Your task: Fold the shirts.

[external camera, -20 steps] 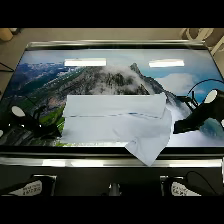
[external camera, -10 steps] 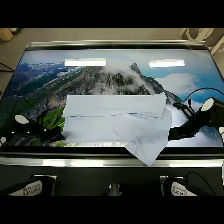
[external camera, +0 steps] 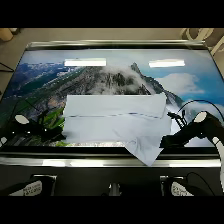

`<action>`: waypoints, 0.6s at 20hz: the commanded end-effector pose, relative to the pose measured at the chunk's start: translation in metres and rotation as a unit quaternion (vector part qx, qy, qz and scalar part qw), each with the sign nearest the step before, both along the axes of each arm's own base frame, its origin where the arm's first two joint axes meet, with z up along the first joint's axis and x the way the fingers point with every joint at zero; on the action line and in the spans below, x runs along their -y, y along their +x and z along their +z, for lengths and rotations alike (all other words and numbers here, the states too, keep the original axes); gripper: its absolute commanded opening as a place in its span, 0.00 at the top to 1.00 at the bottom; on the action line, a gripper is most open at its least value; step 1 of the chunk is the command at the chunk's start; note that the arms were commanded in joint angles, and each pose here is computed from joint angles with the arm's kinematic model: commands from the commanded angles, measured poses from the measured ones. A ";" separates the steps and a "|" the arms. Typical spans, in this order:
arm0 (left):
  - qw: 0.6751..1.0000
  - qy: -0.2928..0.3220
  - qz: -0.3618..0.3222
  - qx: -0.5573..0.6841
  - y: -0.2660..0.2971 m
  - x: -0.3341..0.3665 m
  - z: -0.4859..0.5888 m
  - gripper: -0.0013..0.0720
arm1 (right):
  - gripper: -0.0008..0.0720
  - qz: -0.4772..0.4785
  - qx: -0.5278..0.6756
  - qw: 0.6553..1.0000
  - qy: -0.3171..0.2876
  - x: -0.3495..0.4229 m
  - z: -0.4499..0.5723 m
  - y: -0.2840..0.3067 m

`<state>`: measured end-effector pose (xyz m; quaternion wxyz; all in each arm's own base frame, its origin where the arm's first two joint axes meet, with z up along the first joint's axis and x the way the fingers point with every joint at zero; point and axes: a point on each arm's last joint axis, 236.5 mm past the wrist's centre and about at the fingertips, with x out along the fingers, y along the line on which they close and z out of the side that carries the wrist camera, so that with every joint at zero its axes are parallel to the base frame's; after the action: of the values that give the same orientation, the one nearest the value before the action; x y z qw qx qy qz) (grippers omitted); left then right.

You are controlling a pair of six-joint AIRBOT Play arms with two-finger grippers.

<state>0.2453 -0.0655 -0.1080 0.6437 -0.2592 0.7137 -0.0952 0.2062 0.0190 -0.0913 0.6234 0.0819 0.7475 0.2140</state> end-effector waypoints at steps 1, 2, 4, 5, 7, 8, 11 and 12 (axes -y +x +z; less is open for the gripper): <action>1.000 -0.003 -0.001 -0.001 -0.001 0.001 0.001 0.95 | 0.27 -0.038 0.007 0.999 0.008 -0.010 -0.015 0.000; 1.000 -0.003 -0.001 -0.001 -0.001 0.001 0.001 0.95 | 0.27 -0.044 0.011 0.999 0.009 -0.012 -0.018 0.001; 1.000 -0.004 -0.002 -0.002 -0.001 0.002 0.001 0.95 | 0.42 -0.052 0.010 0.998 0.014 -0.015 -0.022 -0.001; 1.000 -0.004 -0.002 -0.001 -0.001 0.002 0.002 0.95 | 0.52 -0.052 0.009 0.998 0.015 -0.015 -0.022 -0.002; 1.000 -0.003 -0.001 0.000 0.000 0.001 0.002 0.95 | 0.97 -0.052 0.010 0.998 0.016 -0.016 -0.021 -0.002; 1.000 -0.005 -0.007 0.005 0.000 0.002 0.002 0.95 | 0.97 -0.045 0.021 0.999 0.016 -0.015 -0.018 0.001; 0.998 -0.022 -0.020 0.060 0.020 0.009 0.026 0.95 | 0.97 -0.009 0.077 0.997 0.015 -0.009 0.010 0.026; 0.996 -0.022 -0.017 0.087 0.032 0.009 0.041 0.95 | 0.97 -0.002 0.104 0.995 0.010 -0.006 0.025 0.040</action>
<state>0.2579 -0.0697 -0.0917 0.6658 -0.2535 0.6914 -0.1203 0.2249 0.0288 -0.0921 0.6686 0.0963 0.7066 0.2109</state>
